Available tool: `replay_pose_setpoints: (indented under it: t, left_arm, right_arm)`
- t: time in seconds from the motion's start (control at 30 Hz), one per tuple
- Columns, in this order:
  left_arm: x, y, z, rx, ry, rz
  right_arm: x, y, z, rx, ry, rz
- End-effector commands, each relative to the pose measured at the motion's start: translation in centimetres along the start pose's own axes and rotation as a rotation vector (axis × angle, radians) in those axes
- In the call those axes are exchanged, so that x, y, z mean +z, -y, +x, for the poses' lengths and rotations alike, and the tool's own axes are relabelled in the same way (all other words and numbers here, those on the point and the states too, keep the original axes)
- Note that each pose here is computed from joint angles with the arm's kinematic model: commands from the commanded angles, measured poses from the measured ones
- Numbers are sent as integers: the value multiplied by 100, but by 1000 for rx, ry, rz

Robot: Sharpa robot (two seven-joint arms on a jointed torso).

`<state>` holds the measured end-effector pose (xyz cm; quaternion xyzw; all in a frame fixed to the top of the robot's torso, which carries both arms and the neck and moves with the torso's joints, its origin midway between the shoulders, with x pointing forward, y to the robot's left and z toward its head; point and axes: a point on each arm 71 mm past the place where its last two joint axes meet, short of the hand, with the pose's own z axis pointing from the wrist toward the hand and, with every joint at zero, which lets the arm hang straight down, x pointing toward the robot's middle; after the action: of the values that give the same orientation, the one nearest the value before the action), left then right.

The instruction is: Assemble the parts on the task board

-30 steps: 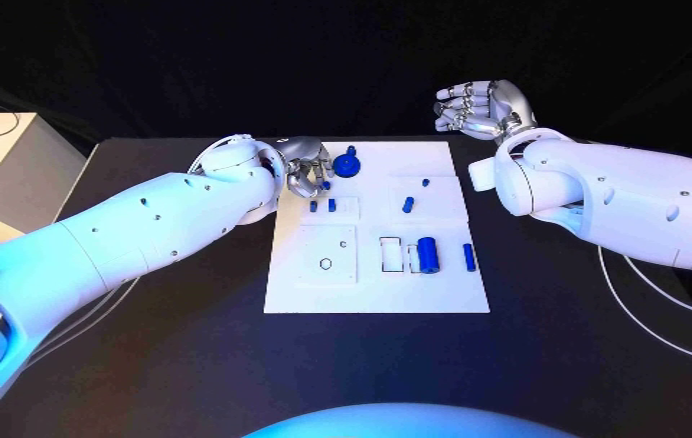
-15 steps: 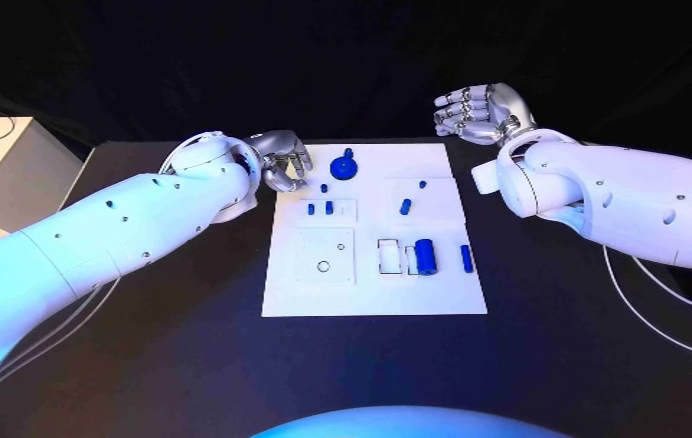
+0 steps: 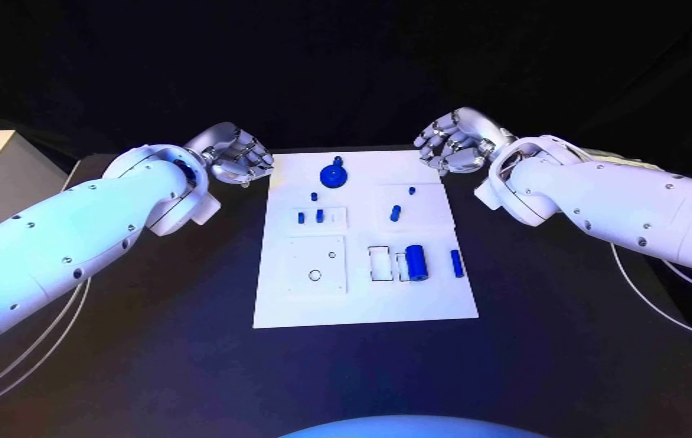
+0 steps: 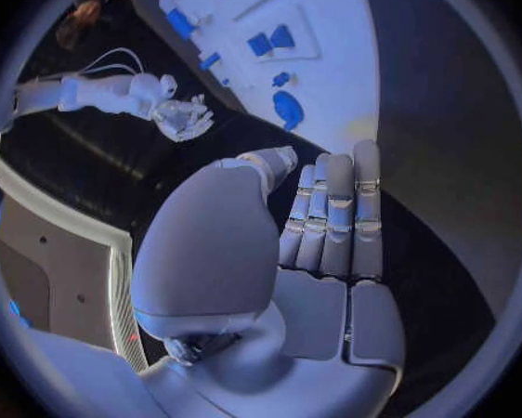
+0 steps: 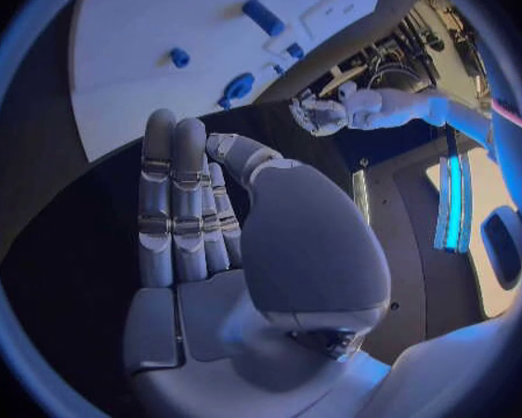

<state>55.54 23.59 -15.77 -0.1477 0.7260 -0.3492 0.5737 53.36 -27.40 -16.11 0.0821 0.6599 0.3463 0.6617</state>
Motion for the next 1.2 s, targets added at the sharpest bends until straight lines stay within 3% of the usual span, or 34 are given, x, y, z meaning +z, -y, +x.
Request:
replay_pose_setpoints:
  t: [0.03,0.2,0.43,0.7,1.2]
  left_arm:
    - [-75,19,-46,-430,33,104]
    - [-229,-63,-54,-633,50,143]
    - [-361,-121,-30,-743,51,159]
    - [-397,-105,-1,-792,28,190]
    - [-399,-110,9,-794,15,197]
  right_arm:
    - [-20,31,104,-283,-130,7]
    - [-42,51,193,-425,-178,43]
    - [-54,39,365,-531,-238,76]
    - [-34,3,473,-588,-243,75]
    - [-23,-161,572,-556,-217,22]
